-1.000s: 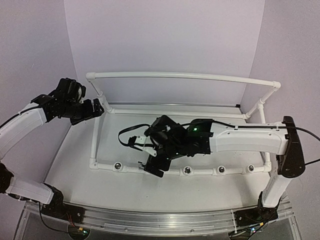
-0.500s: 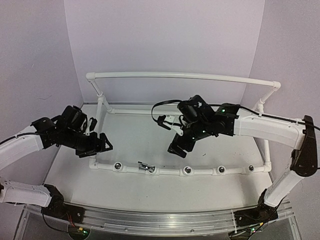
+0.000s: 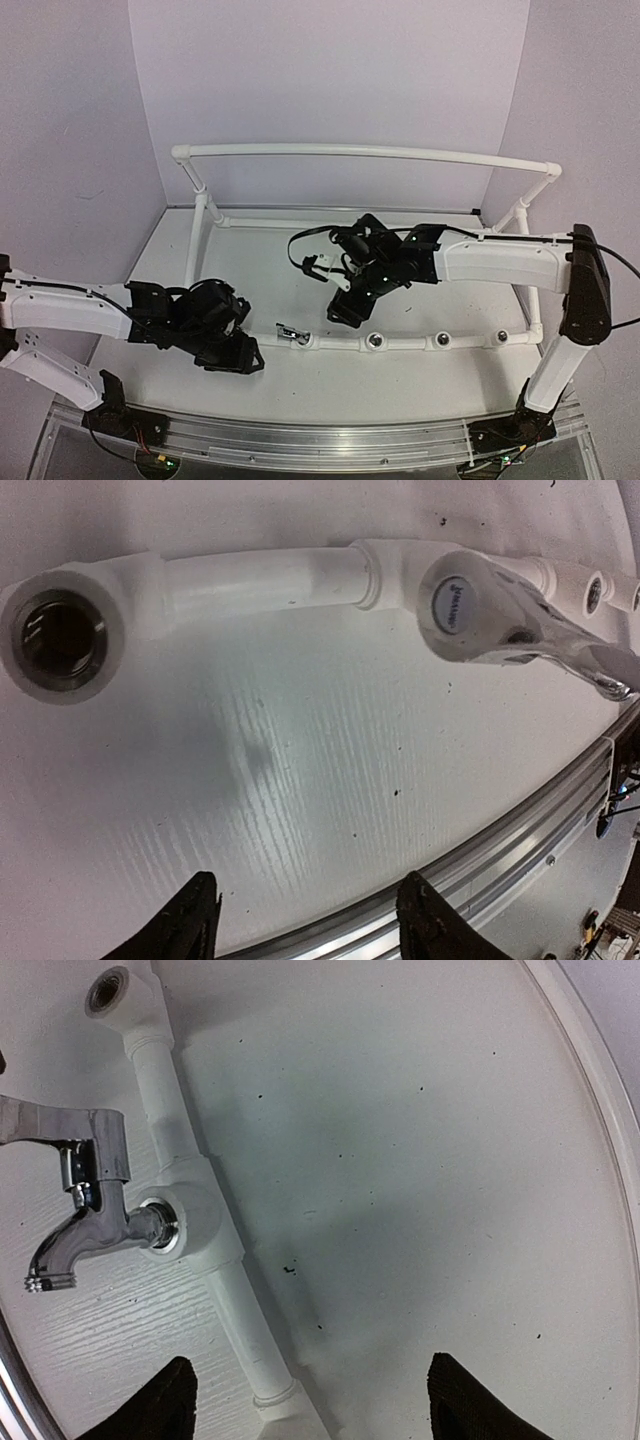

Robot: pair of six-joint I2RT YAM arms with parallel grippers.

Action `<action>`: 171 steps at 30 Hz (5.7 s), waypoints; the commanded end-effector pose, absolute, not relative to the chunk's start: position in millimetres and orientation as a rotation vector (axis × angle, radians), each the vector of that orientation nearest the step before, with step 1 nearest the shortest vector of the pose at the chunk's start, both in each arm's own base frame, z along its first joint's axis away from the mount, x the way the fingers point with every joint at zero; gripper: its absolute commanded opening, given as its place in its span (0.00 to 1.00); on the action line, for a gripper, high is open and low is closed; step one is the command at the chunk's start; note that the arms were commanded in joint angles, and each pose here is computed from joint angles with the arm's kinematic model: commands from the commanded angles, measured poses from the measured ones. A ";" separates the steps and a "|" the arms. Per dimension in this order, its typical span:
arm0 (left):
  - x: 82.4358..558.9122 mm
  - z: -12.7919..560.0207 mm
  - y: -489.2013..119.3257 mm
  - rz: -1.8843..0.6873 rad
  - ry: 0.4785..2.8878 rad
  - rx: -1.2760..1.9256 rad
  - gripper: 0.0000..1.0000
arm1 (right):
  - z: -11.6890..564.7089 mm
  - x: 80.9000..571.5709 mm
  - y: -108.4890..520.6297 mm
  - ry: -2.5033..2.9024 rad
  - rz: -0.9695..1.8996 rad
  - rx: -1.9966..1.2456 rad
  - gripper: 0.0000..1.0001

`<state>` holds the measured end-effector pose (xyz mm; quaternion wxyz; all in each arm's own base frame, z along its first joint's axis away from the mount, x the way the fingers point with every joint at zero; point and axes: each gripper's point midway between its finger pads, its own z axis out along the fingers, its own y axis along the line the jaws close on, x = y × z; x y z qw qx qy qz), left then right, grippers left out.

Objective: Install the water faucets

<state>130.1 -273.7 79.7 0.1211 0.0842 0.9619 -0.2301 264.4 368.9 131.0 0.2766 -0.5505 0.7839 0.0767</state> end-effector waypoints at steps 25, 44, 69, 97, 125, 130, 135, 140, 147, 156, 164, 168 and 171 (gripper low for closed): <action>140.1 212.5 -347.9 -0.849 2.316 -0.409 1.00 | 24.0 224.9 261.7 2.259 0.084 -1.806 0.76; 148.6 209.1 -284.4 -0.685 2.244 -0.739 0.99 | 6.4 240.4 342.1 2.343 0.315 -1.640 0.00; 177.5 198.1 -243.2 -0.549 2.238 -0.928 0.94 | 95.5 237.3 389.2 2.189 0.357 -1.500 0.76; 236.9 147.5 -241.6 -0.836 2.250 -1.225 0.75 | 75.9 238.9 282.0 2.320 0.189 -1.446 0.74; 256.7 105.4 -250.1 -0.756 2.351 -1.399 0.55 | 79.8 238.5 277.3 2.315 0.177 -1.428 0.73; 258.6 100.4 -248.3 -0.751 2.355 -1.421 0.50 | 82.1 238.7 276.7 2.311 0.176 -1.421 0.73; 260.6 99.5 -247.4 -0.730 2.368 -1.411 0.45 | 81.6 237.8 275.8 2.311 0.174 -1.422 0.72; 262.0 95.2 -250.6 -0.704 2.405 -1.390 0.36 | 80.7 237.7 274.9 2.313 0.171 -1.424 0.72; 262.8 89.4 -253.9 -0.668 2.452 -1.365 0.26 | 80.2 237.0 274.4 2.315 0.172 -1.424 0.71; 261.4 84.6 -254.5 -0.538 2.567 -1.232 0.15 | 80.1 236.4 274.5 2.316 0.174 -1.425 0.70; 255.5 75.3 -252.4 -0.419 2.687 -1.051 0.09 | 80.5 235.8 273.3 2.316 0.173 -1.425 0.70; 253.2 68.5 -249.9 -0.361 2.736 -0.948 0.05 | 80.8 235.8 273.2 2.316 0.173 -1.425 0.69; 254.5 65.0 -249.9 -0.330 2.765 -0.838 0.01 | 81.0 235.6 273.1 2.317 0.174 -1.426 0.69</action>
